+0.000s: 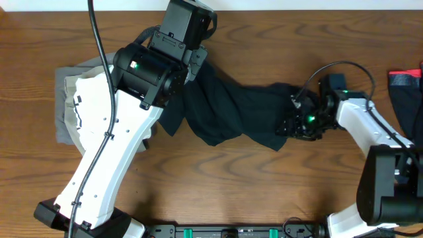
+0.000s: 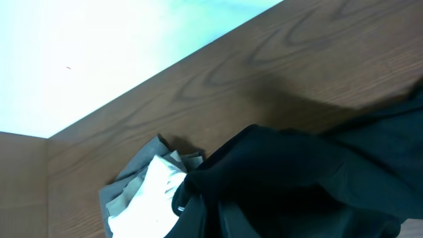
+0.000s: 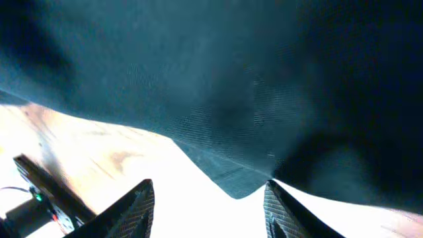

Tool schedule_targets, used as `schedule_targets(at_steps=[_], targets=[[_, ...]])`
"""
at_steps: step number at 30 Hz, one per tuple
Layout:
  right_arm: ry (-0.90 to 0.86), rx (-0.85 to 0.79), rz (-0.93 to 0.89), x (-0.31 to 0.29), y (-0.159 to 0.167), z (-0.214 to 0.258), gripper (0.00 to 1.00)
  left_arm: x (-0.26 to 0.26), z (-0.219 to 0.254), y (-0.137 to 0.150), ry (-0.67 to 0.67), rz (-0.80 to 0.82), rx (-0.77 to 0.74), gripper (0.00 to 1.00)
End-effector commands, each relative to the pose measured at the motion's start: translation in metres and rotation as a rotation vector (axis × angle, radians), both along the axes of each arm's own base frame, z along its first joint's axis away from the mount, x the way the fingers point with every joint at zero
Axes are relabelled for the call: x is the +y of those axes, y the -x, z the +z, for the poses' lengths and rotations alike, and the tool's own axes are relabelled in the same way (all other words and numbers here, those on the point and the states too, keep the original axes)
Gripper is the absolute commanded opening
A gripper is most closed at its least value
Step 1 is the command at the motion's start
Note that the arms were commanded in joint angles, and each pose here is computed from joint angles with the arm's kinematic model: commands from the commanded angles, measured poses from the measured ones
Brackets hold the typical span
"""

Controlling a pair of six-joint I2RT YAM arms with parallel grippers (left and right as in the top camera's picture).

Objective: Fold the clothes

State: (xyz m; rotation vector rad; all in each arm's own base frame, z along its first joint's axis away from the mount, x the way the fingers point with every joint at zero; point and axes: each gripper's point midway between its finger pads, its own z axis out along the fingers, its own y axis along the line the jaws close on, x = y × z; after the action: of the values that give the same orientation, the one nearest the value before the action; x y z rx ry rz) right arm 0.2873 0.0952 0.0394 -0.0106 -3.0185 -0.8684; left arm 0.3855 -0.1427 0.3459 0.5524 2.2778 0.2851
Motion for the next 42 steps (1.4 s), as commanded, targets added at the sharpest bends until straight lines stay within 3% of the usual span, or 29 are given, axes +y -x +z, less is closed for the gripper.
schedule_targets(at_steps=[1, 9, 14, 19, 23, 26, 28, 29, 35, 42], targets=[[0.018, 0.051, 0.029, 0.012, 0.013, -0.015, 0.48, 0.001, 0.0, -0.004, 0.004, 0.015, -0.009, 0.06], [0.161, 0.145, 0.032, 0.005, 0.041, -0.035, 0.46, 0.0, 0.001, -0.004, 0.007, 0.014, -0.015, 0.06], [0.184, 0.142, 0.033, 0.002, 0.041, -0.037, 0.52, 0.0, 0.001, -0.005, 0.007, 0.014, -0.015, 0.06], [0.181, 0.11, -0.028, 0.004, 0.031, -0.044, 0.52, 0.0, 0.001, -0.005, 0.007, 0.014, -0.015, 0.06], [0.151, 0.125, -0.055, 0.013, 0.038, -0.053, 0.38, 0.0, 0.001, -0.005, 0.007, 0.014, -0.015, 0.06], [0.124, 0.146, -0.046, 0.019, 0.045, -0.052, 0.22, 0.0, 0.001, -0.005, 0.007, 0.014, -0.015, 0.06], [0.095, 0.148, -0.049, 0.023, 0.044, -0.049, 0.07, 0.0, 0.001, -0.005, 0.004, 0.011, -0.015, 0.06], [0.07, 0.145, -0.052, 0.026, 0.043, -0.045, 0.02, 0.0, 0.001, -0.005, 0.004, 0.011, -0.015, 0.06], [0.002, 0.016, -0.095, 0.016, 0.018, 0.001, 0.01, 0.0, 0.001, -0.004, -0.002, 0.007, -0.014, 0.06], [0.074, -0.305, -0.299, -0.054, -0.015, 0.109, 0.01, 0.001, 0.001, -0.004, -0.009, 0.002, -0.012, 0.06]])
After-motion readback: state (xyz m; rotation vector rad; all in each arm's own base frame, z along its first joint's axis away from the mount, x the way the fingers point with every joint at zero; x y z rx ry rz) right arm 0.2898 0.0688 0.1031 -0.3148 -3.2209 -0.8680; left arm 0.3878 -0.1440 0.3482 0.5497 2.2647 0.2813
